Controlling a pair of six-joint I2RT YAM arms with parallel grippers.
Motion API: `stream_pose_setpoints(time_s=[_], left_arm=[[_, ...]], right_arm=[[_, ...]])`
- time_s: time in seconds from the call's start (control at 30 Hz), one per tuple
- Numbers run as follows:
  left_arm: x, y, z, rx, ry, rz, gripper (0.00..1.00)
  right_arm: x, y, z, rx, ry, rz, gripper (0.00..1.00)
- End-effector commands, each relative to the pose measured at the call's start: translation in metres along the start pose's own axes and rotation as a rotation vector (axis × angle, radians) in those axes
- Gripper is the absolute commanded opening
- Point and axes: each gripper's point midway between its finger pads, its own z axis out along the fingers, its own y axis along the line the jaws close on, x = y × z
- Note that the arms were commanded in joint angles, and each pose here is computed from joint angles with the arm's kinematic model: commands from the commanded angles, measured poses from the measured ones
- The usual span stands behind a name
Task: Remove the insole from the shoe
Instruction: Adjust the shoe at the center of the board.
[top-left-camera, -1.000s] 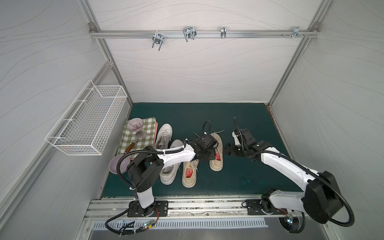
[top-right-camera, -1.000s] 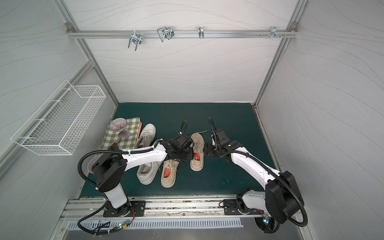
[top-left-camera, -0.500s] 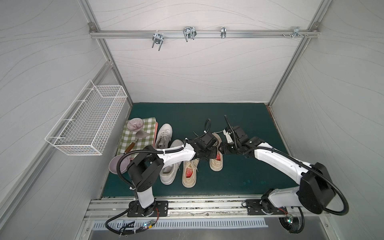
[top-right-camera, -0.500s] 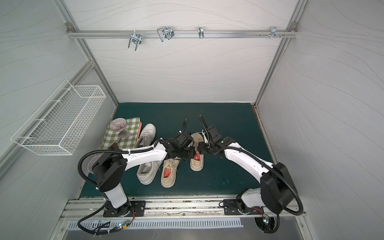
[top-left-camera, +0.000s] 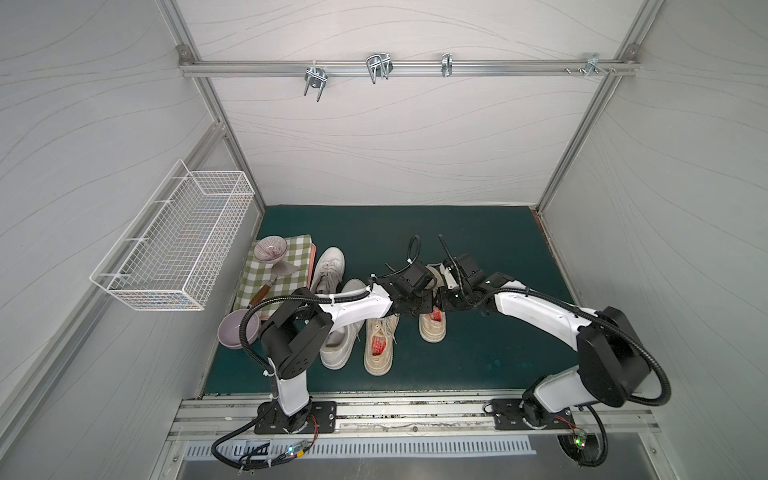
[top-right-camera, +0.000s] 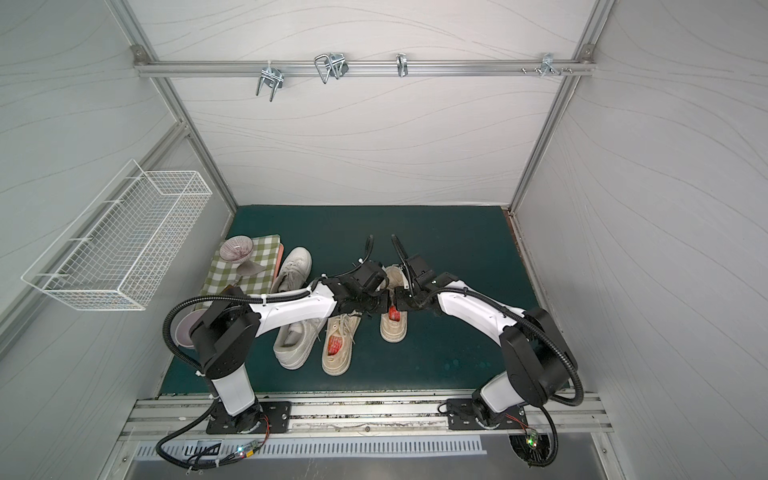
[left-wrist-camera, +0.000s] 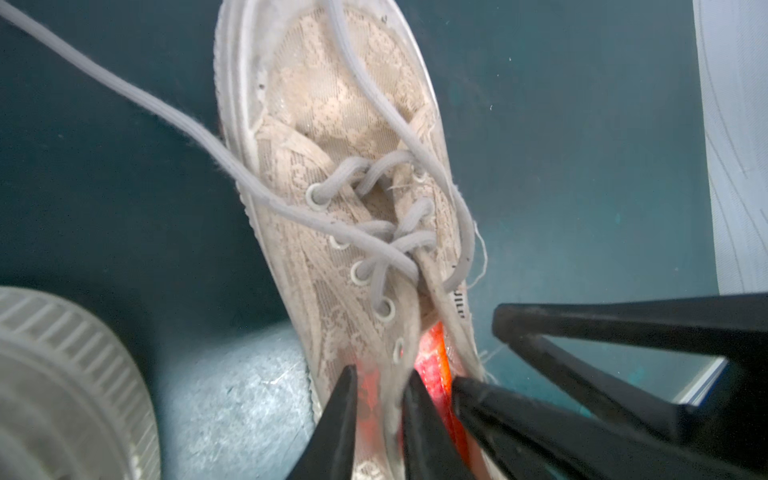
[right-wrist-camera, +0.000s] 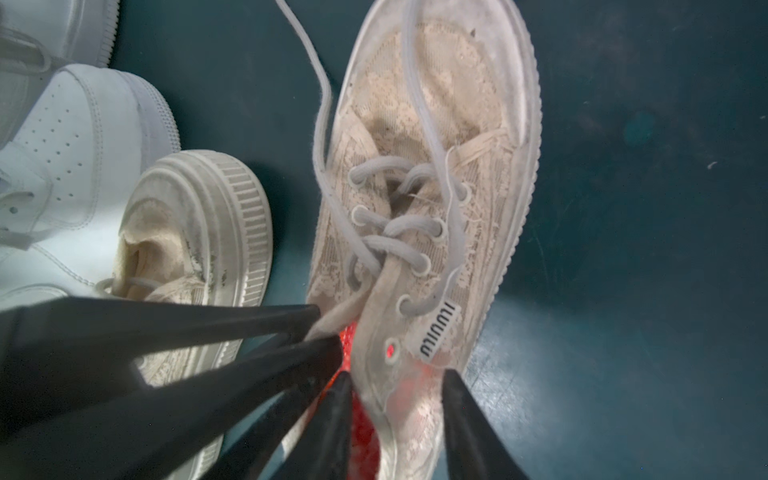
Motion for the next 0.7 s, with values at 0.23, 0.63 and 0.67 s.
stream_pose_setpoints(time_s=[0.23,0.63,0.67], left_arm=[[-0.022,-0.004,-0.002,0.024,-0.087,-0.040,0.05],[-0.023,0.039,-0.030,-0.001,-0.198,-0.153,0.00],[-0.022,0.045,-0.031,-0.003,-0.208,-0.169,0.00]], right_arm=[[-0.011,-0.004,0.009,0.053,-0.026,0.014,0.17],[-0.002,-0.077,-0.018,0.212,-0.066,0.192,0.00],[0.001,-0.087,-0.021,0.227,-0.066,0.224,0.00]])
